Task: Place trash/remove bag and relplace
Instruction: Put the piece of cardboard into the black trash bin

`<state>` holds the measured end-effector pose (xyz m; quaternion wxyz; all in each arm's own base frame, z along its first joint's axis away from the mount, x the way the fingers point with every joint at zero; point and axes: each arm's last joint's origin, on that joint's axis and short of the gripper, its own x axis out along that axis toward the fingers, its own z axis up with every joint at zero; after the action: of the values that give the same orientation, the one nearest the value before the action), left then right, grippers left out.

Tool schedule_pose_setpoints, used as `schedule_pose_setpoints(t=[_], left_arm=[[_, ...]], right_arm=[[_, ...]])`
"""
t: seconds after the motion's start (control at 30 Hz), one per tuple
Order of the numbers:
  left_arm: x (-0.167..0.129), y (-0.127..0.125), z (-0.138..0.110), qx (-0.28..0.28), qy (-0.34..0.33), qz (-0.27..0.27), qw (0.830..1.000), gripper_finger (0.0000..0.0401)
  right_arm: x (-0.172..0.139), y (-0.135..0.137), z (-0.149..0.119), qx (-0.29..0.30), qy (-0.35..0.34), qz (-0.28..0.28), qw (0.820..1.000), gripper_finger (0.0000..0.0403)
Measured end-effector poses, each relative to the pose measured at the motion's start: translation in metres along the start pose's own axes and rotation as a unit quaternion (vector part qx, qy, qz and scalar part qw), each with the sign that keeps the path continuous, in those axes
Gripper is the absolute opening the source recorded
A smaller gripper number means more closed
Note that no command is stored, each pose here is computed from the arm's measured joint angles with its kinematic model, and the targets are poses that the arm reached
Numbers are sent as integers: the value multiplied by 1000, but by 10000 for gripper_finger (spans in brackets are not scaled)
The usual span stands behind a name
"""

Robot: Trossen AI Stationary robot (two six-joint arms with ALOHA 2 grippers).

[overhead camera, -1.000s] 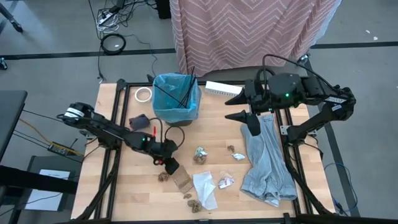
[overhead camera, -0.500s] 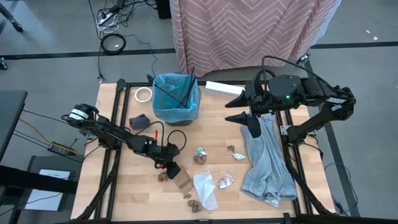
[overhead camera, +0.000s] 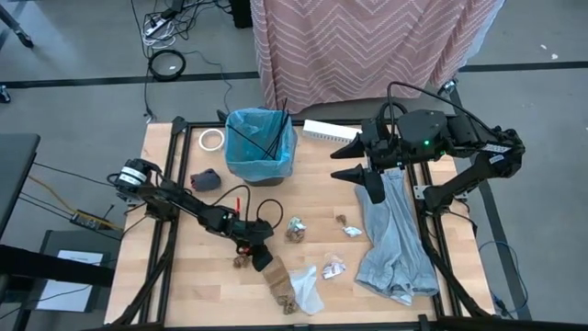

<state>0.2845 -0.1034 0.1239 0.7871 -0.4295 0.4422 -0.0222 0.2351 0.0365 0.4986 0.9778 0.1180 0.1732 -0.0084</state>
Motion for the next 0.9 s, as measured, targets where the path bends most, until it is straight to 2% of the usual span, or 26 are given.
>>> schedule_pose_setpoints(t=[0.3, 0.4, 0.5, 0.57, 0.67, 0.8, 0.9], left_arm=[[-40, -43, 19, 3, -89, -67, 994, 1], [-51, -45, 22, 21, -99, -47, 994, 2], [-53, -35, 18, 41, -85, 17, 995, 7], [-52, -30, 15, 67, -72, 39, 994, 17], [-46, -24, 13, 108, -38, 23, 993, 43], [-38, -21, 12, 130, 3, -3, 991, 91], [-31, -16, 11, 141, 15, 7, 990, 124]], right_arm=[[-3, 0, 0, -5, -2, 0, 1000, 206], [-6, -1, 0, -13, -1, 4, 1000, 199], [-7, 2, -1, -14, 7, 24, 1000, 198], [-7, 3, -1, -19, 10, 35, 999, 199], [-7, 7, -5, -25, 25, 44, 998, 207], [-6, 11, -13, -26, 56, 48, 997, 226], [-4, 14, -18, -13, 74, 52, 996, 239]])
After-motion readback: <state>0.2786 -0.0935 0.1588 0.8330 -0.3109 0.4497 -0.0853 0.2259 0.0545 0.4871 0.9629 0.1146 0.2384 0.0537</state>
